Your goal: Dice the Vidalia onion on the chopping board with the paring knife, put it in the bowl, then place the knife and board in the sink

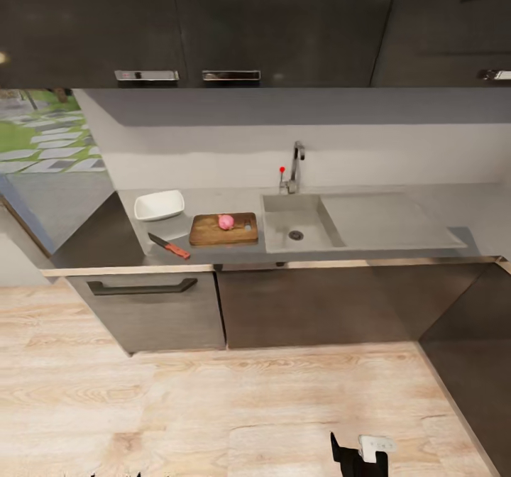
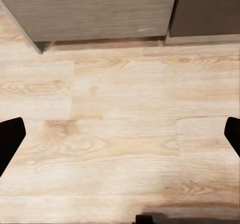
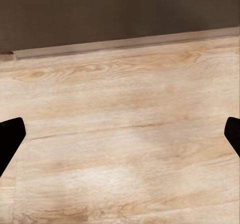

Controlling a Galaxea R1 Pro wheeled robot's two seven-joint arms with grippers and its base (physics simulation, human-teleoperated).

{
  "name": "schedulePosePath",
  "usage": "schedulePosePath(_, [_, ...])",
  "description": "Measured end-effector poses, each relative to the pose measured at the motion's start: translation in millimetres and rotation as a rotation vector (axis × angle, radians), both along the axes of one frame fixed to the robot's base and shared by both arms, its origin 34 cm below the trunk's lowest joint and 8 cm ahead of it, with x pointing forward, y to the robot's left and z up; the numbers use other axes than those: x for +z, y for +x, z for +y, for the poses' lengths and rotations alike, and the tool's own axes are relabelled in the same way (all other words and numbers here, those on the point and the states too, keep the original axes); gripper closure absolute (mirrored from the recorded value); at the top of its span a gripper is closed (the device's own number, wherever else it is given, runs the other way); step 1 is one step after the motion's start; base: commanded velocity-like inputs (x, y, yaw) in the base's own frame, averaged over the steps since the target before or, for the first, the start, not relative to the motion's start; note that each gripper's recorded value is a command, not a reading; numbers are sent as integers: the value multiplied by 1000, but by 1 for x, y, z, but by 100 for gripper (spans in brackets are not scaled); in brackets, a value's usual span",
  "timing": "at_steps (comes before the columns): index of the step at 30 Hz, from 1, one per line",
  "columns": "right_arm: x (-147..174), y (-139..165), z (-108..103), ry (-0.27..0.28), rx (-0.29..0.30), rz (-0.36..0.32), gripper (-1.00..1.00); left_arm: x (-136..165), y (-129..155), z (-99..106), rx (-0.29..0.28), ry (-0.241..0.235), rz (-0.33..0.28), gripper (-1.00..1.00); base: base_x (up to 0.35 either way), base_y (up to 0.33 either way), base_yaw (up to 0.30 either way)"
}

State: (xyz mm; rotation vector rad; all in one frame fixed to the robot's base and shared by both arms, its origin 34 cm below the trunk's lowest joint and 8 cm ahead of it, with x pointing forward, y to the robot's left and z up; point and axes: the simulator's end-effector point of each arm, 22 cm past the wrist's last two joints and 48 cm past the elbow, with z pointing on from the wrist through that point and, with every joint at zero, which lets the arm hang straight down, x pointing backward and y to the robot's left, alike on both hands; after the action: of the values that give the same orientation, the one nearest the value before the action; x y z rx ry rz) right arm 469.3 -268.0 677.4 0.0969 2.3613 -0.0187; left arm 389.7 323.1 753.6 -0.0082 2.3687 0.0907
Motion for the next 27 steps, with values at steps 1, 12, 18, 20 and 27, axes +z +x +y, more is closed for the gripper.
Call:
schedulePosePath(1, [0, 0, 0, 0, -1, 0, -100, -1, -1, 1, 1, 1, 2, -100, 104, 0, 268])
schedulePosePath(12, [-1, -1, -1, -2, -2, 3, -100, -7, -9, 3, 4, 4, 20, -100, 172, 78, 214])
schedulePosePath(18, [-1, -2, -2, -3, -2, 5, -100, -8, -10, 3, 4, 5, 22, -100, 199, 242, 16])
schedulePosePath(20, [-1, -3, -2, -3, -2, 6, -100, -8, -10, 3, 4, 5, 22, -100, 200, 254, 2])
schedulePosePath(27, [-2, -3, -2, -5, -3, 8, -100, -8, -10, 3, 4, 5, 22, -100, 200, 257, 0])
